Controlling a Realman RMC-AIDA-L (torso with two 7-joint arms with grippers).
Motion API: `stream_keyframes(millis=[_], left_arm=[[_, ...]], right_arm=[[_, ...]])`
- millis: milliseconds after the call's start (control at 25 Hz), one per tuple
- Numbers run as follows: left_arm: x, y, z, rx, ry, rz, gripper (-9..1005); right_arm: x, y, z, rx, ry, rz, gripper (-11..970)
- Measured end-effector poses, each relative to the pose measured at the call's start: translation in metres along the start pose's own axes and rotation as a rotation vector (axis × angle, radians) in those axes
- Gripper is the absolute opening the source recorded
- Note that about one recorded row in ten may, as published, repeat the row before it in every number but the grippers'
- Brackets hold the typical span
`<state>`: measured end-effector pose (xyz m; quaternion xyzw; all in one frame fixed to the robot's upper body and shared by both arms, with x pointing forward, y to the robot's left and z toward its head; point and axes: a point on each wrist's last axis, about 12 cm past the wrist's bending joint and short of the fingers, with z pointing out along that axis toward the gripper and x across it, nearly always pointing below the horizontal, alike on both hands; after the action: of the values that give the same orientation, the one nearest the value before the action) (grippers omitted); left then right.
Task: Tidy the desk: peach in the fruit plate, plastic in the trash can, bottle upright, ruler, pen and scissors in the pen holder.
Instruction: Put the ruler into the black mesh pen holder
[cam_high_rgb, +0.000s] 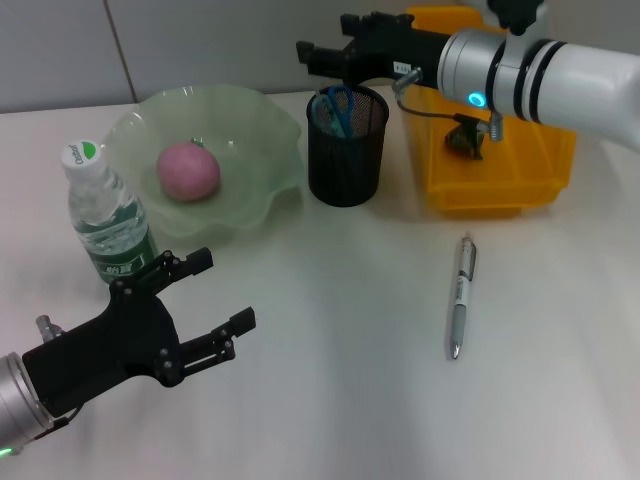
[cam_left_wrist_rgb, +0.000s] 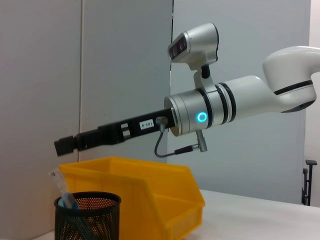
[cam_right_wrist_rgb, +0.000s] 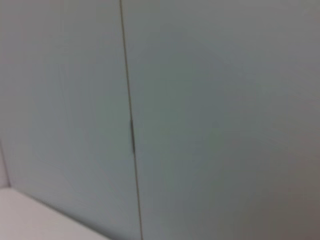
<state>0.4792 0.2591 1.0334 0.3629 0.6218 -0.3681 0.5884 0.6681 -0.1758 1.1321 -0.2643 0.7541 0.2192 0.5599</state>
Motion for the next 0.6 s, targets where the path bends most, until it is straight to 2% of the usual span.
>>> stream_keyframes(millis=[200, 400, 600], left_arm=[[0.0, 0.0, 0.0, 0.001, -0.001, 0.0, 842], [0.0, 0.0, 0.0, 0.001, -0.001, 0.001, 842], [0.0, 0.0, 0.0, -0.003, -0.003, 0.001, 842]], right_arm=[[-0.004, -0.003, -0.003, 0.015, -0.041, 0.04, 751], [-0.01, -0.005, -0.007, 0.019, -0.076, 0.051, 751], [-0.015, -0.001, -0.015, -0.032, -0.117, 0.082, 750]])
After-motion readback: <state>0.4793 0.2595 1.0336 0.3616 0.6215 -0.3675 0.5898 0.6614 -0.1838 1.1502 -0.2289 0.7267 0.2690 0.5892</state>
